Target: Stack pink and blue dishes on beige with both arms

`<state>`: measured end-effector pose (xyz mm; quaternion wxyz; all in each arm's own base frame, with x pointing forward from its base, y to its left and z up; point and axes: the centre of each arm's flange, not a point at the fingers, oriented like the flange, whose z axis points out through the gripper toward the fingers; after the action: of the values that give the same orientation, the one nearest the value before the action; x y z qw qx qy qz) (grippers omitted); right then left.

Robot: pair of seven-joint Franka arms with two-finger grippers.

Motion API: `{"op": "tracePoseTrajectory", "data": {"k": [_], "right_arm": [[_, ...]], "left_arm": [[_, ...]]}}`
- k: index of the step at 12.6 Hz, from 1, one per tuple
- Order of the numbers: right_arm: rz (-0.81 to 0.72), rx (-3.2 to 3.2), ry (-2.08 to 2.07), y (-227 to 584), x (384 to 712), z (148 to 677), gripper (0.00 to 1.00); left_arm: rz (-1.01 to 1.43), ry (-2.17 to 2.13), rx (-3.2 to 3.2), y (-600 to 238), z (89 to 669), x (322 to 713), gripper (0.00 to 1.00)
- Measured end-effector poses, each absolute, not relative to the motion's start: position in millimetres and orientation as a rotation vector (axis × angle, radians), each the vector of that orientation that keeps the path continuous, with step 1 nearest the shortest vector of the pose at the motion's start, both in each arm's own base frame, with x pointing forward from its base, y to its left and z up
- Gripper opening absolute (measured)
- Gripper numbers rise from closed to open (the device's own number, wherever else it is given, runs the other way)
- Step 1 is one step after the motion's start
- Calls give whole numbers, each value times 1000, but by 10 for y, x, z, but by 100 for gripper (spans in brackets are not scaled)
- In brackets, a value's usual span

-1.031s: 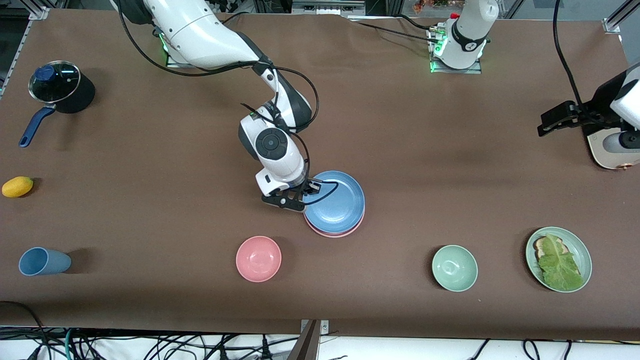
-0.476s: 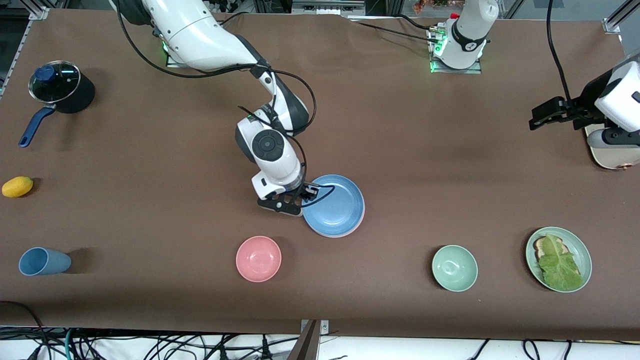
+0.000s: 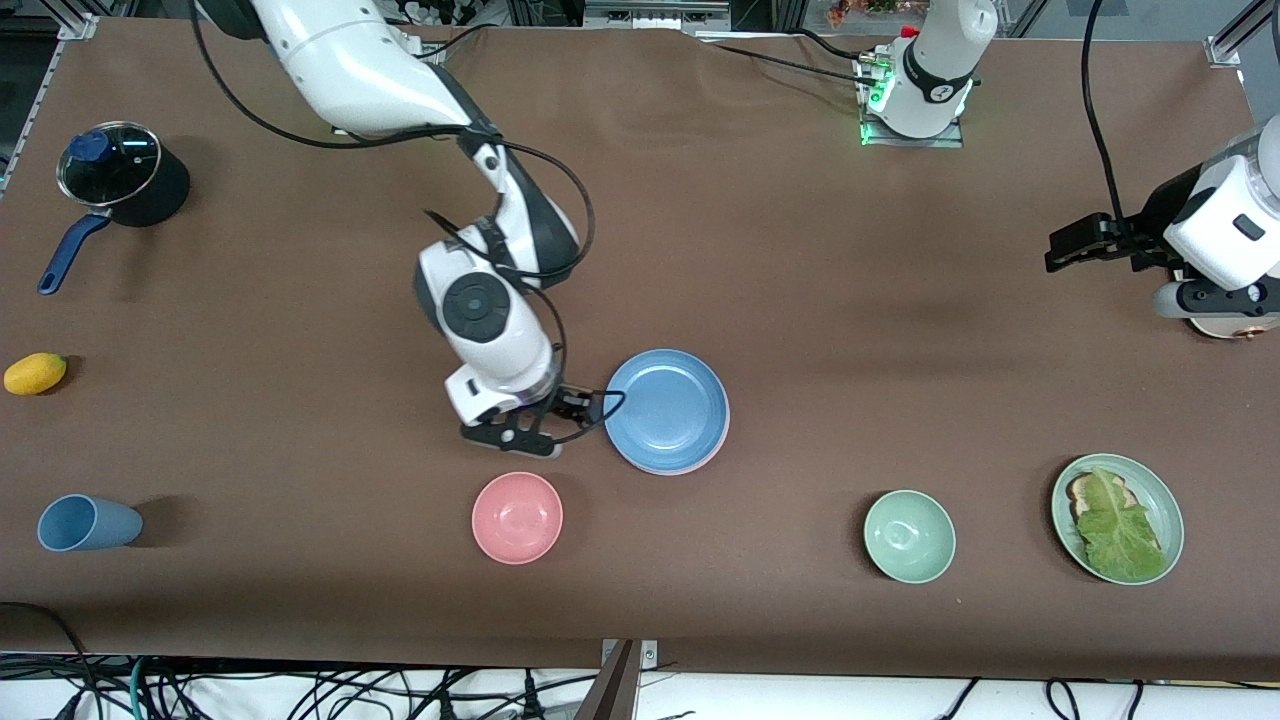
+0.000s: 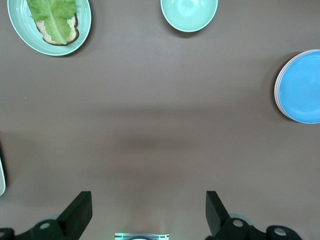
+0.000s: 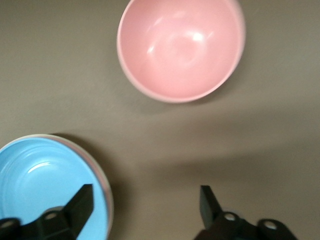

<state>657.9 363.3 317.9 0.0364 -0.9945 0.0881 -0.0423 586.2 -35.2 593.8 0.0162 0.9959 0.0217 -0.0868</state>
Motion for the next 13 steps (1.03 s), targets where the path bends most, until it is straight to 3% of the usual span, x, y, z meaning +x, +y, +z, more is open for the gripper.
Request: {"op": "tracePoseTrajectory", "data": {"k": [6, 10, 13], "right_arm": [[-30, -3126, 84, 2174, 6767, 4437, 100], [89, -3131, -15, 1389, 6364, 5279, 100], [93, -3110, -71, 797, 5935, 5693, 100]], "left_arm": [[-292, 78, 3096, -320, 5843, 5909, 100], [-296, 78, 3096, -320, 5826, 5917, 100], [-298, 79, 3096, -319, 5819, 5921, 100]]}}
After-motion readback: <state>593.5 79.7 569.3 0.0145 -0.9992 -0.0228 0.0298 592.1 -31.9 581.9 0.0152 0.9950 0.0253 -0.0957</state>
